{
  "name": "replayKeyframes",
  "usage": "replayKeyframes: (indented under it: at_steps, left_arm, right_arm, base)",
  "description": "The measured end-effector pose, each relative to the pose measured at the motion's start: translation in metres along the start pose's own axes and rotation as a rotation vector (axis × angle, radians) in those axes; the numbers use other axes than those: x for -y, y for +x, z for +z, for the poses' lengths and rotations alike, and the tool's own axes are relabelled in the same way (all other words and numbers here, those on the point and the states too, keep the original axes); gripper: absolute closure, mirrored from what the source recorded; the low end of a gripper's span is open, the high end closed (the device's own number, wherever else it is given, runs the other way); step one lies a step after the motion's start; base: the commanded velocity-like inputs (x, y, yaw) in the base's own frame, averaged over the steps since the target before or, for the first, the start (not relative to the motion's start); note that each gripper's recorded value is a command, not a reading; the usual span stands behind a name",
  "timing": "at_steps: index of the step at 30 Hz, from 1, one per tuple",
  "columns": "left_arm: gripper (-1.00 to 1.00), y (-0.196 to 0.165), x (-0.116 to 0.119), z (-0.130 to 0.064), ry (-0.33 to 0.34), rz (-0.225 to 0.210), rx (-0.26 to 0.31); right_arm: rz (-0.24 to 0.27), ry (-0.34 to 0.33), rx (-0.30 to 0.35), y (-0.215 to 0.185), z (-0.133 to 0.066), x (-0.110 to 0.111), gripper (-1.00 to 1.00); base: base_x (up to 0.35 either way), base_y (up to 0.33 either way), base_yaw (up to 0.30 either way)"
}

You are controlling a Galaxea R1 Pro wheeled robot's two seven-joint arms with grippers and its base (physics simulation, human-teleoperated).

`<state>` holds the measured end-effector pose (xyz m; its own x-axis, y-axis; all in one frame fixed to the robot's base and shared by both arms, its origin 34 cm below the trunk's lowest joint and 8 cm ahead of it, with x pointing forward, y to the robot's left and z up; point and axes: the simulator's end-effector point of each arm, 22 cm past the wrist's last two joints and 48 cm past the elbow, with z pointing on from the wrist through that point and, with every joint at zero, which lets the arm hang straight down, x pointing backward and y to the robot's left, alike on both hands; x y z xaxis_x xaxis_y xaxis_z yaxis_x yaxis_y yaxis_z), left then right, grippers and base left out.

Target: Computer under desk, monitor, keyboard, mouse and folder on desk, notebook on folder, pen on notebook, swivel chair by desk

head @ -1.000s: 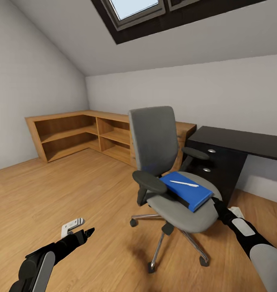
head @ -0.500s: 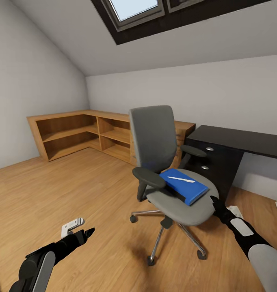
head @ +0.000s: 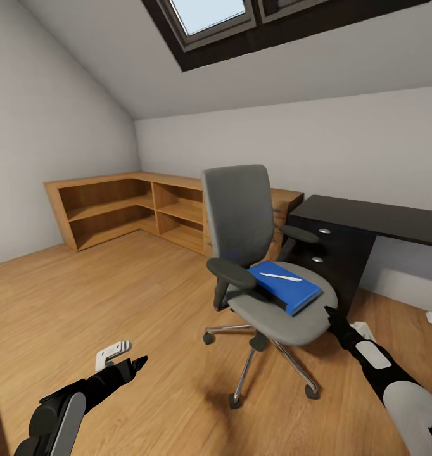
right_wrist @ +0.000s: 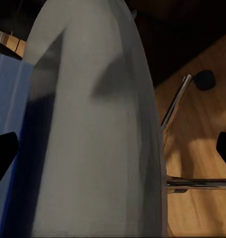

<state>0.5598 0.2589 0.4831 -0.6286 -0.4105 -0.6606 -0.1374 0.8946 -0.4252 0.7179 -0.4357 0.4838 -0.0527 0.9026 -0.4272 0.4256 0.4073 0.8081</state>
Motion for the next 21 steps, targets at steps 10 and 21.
replayKeyframes:
  at_steps: [10, 21]
  left_arm:
    - [-1.0, -0.0002, -0.0006, -0.0002, -0.001, 0.001, 0.0]
    - [-1.0, -0.0007, -0.0005, -0.0005, -0.001, 0.001, 0.002]
  right_arm:
    - [0.005, -0.003, -0.013, 0.0105, 0.0007, -0.0027, -1.0]
    - [0.006, -0.004, -0.011, 0.0094, 0.0004, -0.0031, -1.0]
  base:
    - [0.015, 0.0, 0.082]
    - [0.277, 0.0, 0.007]
